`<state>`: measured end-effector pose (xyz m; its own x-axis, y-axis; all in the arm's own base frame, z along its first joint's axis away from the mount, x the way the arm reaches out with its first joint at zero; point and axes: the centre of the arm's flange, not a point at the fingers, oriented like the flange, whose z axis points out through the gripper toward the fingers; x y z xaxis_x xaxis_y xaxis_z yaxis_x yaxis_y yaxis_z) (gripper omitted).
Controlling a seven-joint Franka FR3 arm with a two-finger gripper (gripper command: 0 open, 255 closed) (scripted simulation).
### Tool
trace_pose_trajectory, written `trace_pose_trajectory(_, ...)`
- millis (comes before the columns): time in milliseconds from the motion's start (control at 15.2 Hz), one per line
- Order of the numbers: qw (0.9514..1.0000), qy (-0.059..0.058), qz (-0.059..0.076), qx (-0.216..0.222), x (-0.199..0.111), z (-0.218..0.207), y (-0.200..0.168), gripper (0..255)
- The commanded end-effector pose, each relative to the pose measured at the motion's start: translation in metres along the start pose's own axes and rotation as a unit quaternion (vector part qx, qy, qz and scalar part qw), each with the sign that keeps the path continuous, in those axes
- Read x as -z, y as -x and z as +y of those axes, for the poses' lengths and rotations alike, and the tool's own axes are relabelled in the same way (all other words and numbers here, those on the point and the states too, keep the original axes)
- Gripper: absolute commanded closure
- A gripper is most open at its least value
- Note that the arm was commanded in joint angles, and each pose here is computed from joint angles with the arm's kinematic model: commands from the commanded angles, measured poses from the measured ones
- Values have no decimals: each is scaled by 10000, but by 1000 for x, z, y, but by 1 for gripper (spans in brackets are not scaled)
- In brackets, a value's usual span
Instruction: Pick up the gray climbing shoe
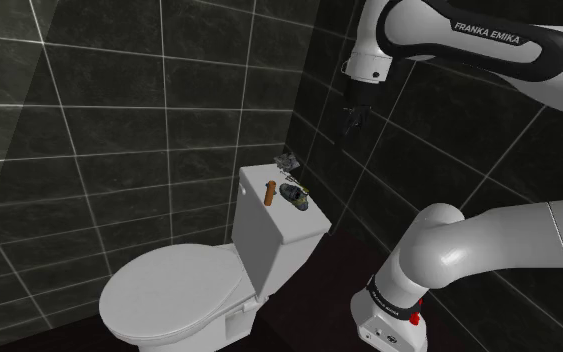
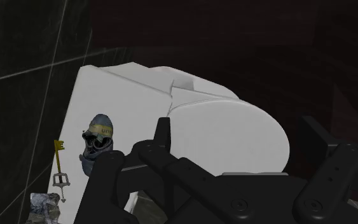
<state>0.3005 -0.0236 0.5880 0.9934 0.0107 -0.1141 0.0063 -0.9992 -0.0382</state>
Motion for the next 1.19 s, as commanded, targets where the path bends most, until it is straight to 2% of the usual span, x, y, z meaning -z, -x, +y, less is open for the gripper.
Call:
trace_pose_trajectory(0,10000,0,0,0,0,0,0,0)
trace_pose_trajectory(1122,9985,-153,-220,475,-153,137,-104,0)
